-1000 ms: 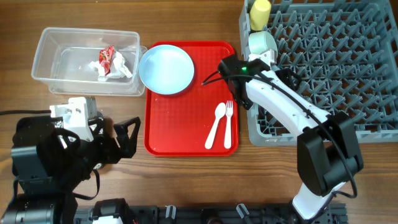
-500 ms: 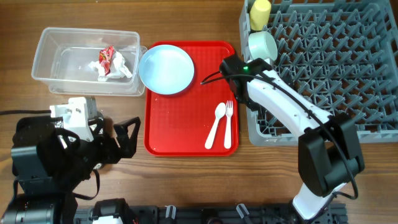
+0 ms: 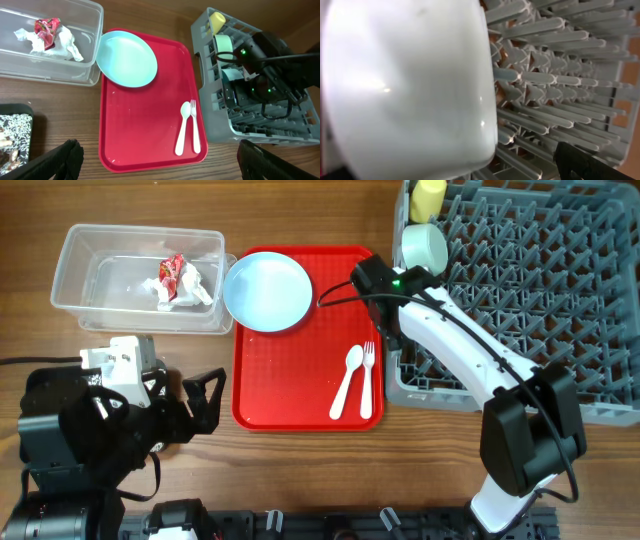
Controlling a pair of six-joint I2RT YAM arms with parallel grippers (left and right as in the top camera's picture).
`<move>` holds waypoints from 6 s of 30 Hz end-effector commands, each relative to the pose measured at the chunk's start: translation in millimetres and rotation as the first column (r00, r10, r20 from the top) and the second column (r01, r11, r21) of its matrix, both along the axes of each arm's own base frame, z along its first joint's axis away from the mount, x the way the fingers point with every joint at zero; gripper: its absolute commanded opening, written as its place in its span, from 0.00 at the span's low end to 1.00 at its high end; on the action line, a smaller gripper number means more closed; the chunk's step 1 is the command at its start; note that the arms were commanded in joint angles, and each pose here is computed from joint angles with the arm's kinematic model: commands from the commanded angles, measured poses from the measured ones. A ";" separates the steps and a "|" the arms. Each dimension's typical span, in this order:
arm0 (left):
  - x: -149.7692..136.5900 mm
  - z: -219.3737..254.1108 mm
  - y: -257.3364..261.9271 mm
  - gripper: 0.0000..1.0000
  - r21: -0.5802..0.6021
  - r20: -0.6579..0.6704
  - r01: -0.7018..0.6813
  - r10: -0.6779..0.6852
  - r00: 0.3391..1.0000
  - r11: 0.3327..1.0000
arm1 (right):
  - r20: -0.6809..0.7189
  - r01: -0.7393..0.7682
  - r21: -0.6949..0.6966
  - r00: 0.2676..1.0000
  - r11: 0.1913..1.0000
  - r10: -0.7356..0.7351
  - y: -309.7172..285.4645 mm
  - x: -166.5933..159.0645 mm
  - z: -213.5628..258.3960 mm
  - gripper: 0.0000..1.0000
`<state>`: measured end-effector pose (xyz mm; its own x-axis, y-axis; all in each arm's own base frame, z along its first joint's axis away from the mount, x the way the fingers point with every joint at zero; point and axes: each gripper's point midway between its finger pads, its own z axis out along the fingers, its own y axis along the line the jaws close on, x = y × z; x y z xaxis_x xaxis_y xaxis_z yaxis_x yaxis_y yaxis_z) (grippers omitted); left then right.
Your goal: Sort waste into correct bins and load items into the dishwasher rack
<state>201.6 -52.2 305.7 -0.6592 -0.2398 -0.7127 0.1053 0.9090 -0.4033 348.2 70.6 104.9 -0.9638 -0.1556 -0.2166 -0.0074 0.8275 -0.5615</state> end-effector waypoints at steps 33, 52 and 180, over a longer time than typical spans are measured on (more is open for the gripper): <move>-1.3 3.7 -0.9 1.00 0.004 0.011 0.013 -0.013 1.000 1.000 | -0.047 -0.108 0.645 0.982 0.756 0.180 100.2 -50.8 34.9 0.04; -1.3 3.7 -0.9 1.00 0.004 0.011 0.013 -0.013 1.000 1.000 | -0.119 -0.053 0.560 0.983 0.827 0.143 75.3 -68.5 -10.0 0.04; 201.4 -256.5 -79.9 0.96 0.653 -0.423 0.578 -0.398 0.814 0.489 | 0.550 -0.605 0.634 0.791 0.483 0.268 67.3 -142.1 199.3 1.00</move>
